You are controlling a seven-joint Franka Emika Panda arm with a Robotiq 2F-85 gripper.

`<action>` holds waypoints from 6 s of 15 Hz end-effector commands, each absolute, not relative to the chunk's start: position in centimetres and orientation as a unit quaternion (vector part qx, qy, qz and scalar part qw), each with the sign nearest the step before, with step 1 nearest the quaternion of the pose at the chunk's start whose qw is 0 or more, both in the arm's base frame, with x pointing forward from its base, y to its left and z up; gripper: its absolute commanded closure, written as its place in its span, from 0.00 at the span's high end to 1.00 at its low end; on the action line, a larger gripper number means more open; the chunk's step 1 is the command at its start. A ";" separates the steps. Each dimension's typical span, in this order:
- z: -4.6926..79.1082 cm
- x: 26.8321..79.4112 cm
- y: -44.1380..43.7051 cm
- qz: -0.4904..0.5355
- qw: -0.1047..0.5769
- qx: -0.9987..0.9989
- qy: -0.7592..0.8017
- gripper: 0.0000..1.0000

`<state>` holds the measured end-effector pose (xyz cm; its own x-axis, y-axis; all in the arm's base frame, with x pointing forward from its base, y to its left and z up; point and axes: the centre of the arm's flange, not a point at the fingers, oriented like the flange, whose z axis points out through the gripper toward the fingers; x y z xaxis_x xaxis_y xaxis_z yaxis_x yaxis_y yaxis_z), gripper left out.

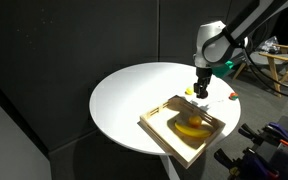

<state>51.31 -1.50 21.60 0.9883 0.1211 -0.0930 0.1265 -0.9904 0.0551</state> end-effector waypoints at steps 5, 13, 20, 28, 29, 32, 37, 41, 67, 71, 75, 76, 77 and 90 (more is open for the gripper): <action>21.9 51.3 1.0 -0.039 0.037 0.997 0.051 0.34; 21.6 51.3 0.7 -0.043 0.030 0.997 0.057 0.59; 21.6 51.3 0.7 -0.043 0.030 0.997 0.057 0.34; 22.9 52.1 1.8 -0.041 0.030 0.997 0.061 0.34; 23.0 52.2 2.0 -0.040 0.030 0.997 0.063 0.34; 23.5 52.6 2.8 -0.040 0.030 0.997 0.066 0.34; 23.7 52.8 4.1 -0.053 0.034 0.995 0.071 0.34; 23.5 53.0 5.4 -0.057 0.032 0.994 0.084 0.34; 18.2 56.0 9.3 -0.041 0.030 0.992 0.112 0.34; 17.9 56.0 9.6 -0.038 0.029 0.992 0.116 0.34; 17.7 56.2 9.7 -0.034 0.028 0.992 0.118 0.34; 17.7 56.2 9.8 -0.034 0.028 0.992 0.118 0.34; 17.8 56.3 9.8 -0.033 0.028 0.992 0.118 0.34; 18.2 56.3 9.8 -0.030 0.026 0.992 0.118 1.00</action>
